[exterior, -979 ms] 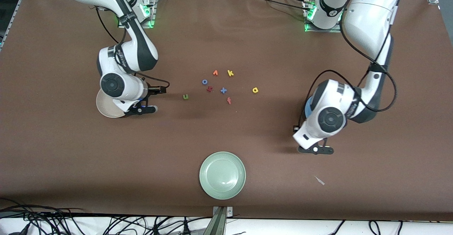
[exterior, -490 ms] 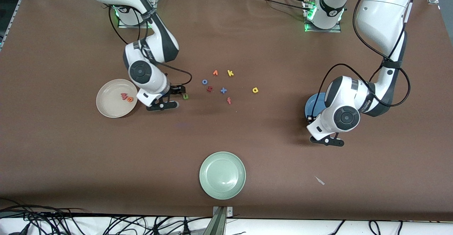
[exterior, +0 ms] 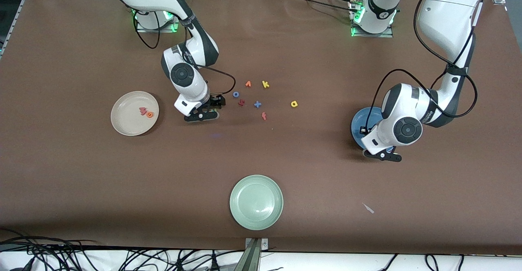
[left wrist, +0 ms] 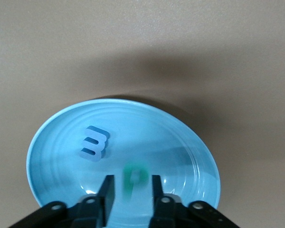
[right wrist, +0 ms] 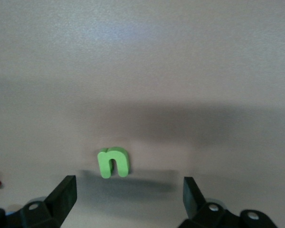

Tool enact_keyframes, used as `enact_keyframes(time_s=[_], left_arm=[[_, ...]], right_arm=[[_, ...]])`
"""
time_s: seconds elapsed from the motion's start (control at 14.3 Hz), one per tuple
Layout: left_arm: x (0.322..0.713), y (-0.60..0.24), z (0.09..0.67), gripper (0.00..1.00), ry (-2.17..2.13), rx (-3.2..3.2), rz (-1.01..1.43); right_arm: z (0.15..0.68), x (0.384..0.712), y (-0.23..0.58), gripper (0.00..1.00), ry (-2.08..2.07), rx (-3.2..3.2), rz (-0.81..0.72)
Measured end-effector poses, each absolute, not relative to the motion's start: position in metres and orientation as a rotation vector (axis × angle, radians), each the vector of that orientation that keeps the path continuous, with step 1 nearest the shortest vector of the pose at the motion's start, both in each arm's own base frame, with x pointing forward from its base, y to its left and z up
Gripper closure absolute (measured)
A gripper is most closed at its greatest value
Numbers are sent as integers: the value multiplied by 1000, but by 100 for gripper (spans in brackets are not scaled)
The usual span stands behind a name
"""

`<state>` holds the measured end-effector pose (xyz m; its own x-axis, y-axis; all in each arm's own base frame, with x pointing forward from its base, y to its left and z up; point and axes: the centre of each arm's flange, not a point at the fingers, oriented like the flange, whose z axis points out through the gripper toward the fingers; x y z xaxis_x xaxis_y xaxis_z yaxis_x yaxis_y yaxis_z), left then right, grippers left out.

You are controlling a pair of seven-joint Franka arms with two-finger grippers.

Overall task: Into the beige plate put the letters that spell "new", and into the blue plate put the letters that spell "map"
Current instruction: 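Grasp the green n with the right gripper while the left gripper grasps the yellow d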

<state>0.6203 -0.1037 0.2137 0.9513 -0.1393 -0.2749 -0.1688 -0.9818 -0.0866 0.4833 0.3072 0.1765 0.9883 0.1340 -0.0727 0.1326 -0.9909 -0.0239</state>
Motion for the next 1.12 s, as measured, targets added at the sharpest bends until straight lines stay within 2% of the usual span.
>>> enact_keyframes(time_s=[0.14, 0.42, 0.49, 0.63, 0.7, 0.77, 0.84, 0.98, 1.05, 1.12], left_arm=[[620, -112, 222, 36, 255, -3001, 395], [608, -162, 261, 1, 273, -3016, 381], [601, -181, 275, 0, 262, -3018, 379], [587, -220, 295, 0, 222, -3029, 361], [579, -238, 298, 0, 184, -3037, 357], [571, -255, 297, 0, 142, -3041, 362], [564, -269, 293, 0, 114, -3043, 367], [553, -290, 278, 0, 105, -3056, 372], [549, -300, 267, 0, 87, -3064, 372], [544, -311, 255, 0, 56, -3069, 375]], right_arm=[[174, 481, 310, 3, -218, -3112, 108], [169, 479, 315, 18, -229, -3110, 91], [169, 480, 315, 18, -229, -3109, 88], [170, 481, 314, 27, -226, -3109, 84], [170, 481, 314, 28, -226, -3109, 84], [171, 481, 314, 34, -225, -3109, 81], [171, 481, 314, 35, -225, -3108, 81], [173, 482, 315, 47, -227, -3106, 74], [173, 482, 315, 47, -227, -3106, 74], [174, 482, 316, 52, -227, -3105, 70]])
